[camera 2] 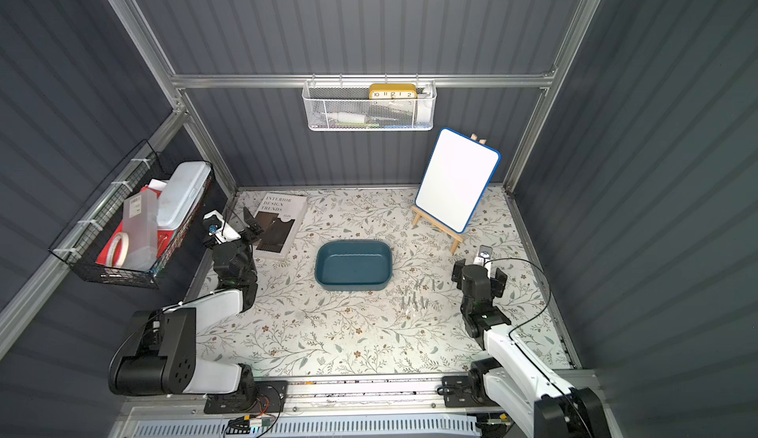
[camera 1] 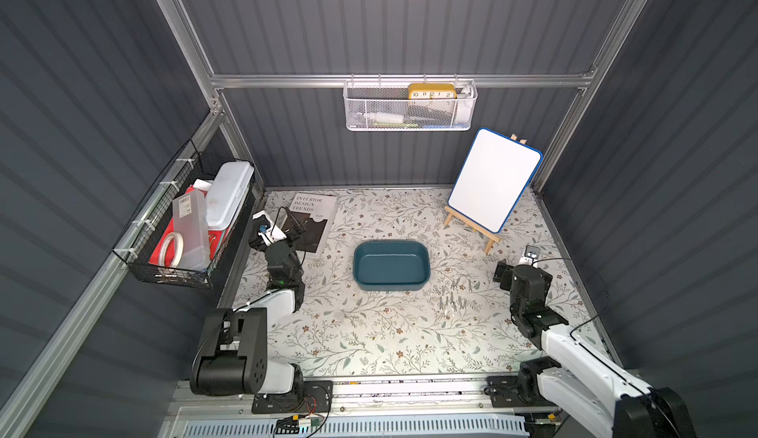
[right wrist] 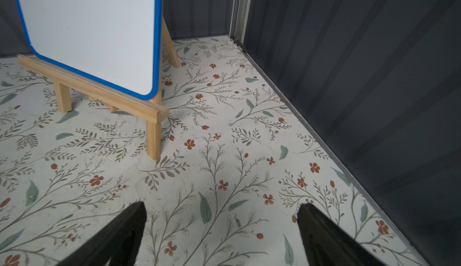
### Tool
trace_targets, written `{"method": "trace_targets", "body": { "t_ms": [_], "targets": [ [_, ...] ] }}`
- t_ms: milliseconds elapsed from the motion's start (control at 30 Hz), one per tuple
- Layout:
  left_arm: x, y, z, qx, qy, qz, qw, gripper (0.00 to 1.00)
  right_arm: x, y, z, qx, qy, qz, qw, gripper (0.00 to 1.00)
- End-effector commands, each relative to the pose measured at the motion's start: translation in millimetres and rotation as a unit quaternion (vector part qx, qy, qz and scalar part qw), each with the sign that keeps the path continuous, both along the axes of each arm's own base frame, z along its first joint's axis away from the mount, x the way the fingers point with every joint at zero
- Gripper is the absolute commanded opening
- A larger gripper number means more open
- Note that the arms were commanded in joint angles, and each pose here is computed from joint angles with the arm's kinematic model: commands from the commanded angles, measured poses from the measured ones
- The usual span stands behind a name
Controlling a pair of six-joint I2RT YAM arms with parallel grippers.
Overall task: Take out the screws from the storage box
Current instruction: Reset both arms
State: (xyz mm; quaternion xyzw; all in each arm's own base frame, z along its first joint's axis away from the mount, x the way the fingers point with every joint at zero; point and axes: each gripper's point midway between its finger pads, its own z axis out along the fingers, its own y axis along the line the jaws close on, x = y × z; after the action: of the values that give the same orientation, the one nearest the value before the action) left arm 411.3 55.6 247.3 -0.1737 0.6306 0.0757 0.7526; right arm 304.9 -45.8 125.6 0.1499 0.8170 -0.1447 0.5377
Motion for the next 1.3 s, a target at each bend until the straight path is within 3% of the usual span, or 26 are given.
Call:
{"method": "trace_targets", "body": {
  "t_ms": [0,167,233,333,400,767,933,1133,1267],
  "targets": [
    [-1,2,24,-0.002,-0.059,-0.024,0.998,0.99,14,-1,3,0.041,-0.043,0.01,0.998,0.99],
    [-5,29,35,-0.004,-0.103,-0.037,0.994,0.99,28,-8,3,0.071,-0.062,0.017,0.995,0.99],
    [3,23,37,0.019,-0.108,-0.08,0.991,0.99,37,-6,0,0.08,-0.055,0.029,0.995,0.99],
    [31,1,27,0.06,-0.073,-0.154,0.983,0.99,54,0,-6,0.086,-0.038,0.054,0.994,0.99],
    [33,-13,23,0.082,-0.079,-0.193,0.975,0.99,64,8,-6,0.087,-0.039,0.086,0.992,0.99],
    [23,-34,18,0.125,-0.085,-0.239,0.959,1.0,92,20,-28,0.079,-0.071,0.138,0.985,0.99],
    [25,-33,18,0.123,-0.083,-0.237,0.96,0.99,90,22,-33,0.09,-0.032,0.137,0.986,0.99],
    [62,-47,-1,0.134,-0.019,-0.298,0.945,0.99,92,22,-31,0.085,-0.043,0.141,0.985,0.99],
    [75,-41,-7,0.119,-0.004,-0.291,0.949,0.99,92,22,-31,0.086,-0.043,0.141,0.985,0.99]
  ]
}}
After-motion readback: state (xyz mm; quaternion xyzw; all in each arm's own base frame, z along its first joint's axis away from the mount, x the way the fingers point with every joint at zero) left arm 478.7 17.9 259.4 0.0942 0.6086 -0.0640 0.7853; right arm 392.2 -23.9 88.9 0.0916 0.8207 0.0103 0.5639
